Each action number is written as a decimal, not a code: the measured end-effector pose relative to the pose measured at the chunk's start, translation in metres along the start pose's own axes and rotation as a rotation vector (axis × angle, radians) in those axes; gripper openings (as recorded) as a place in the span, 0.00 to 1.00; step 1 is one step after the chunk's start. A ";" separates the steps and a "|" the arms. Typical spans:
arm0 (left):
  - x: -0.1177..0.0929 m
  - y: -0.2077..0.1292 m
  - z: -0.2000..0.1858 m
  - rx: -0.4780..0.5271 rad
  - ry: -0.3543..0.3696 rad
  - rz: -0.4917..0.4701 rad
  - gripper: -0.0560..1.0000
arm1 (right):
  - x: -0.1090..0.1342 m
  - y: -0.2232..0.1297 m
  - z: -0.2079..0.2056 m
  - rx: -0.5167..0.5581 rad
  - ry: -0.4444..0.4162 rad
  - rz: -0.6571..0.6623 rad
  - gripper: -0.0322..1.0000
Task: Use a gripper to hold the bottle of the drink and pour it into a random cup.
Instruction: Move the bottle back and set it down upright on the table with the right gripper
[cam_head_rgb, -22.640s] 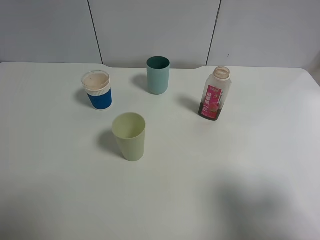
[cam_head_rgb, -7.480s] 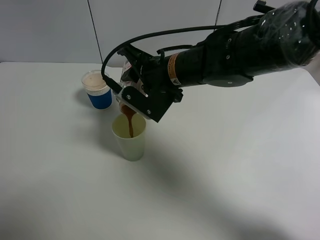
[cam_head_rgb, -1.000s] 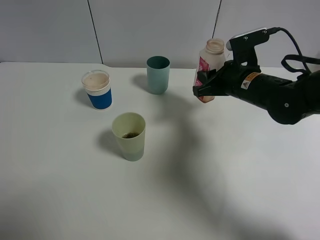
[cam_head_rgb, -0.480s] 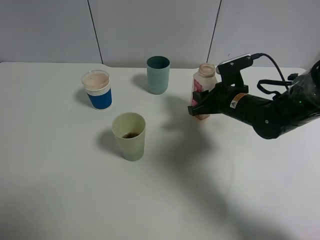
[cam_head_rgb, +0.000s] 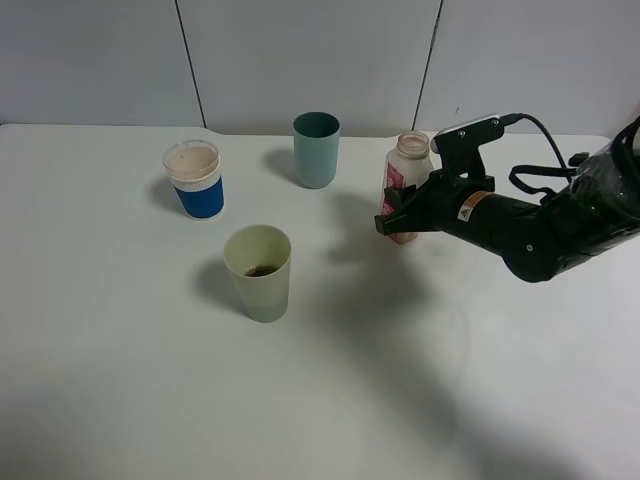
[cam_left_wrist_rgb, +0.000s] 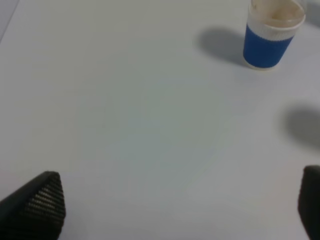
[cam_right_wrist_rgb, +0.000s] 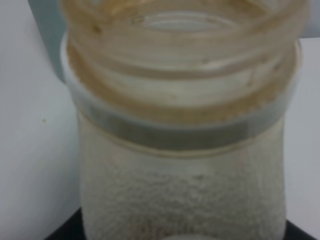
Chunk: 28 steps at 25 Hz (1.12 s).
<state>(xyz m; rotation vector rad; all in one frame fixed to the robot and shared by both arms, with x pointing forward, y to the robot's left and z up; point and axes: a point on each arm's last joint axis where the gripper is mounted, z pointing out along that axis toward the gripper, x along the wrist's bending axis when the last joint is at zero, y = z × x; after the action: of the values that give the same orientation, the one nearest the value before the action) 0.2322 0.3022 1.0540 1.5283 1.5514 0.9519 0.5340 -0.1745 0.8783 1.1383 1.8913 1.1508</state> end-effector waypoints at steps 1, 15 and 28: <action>0.000 0.000 0.000 0.000 0.000 0.000 0.93 | 0.000 0.000 0.000 0.000 0.000 0.000 0.40; 0.000 0.000 0.000 0.000 0.000 0.000 0.93 | 0.000 0.000 0.000 -0.001 0.000 0.000 0.53; 0.000 0.000 0.000 0.000 0.000 0.000 0.93 | 0.000 0.000 0.000 0.001 0.000 0.000 0.92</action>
<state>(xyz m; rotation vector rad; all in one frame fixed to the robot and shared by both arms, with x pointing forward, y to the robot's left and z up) 0.2322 0.3022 1.0540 1.5283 1.5514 0.9519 0.5340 -0.1745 0.8782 1.1389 1.8923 1.1499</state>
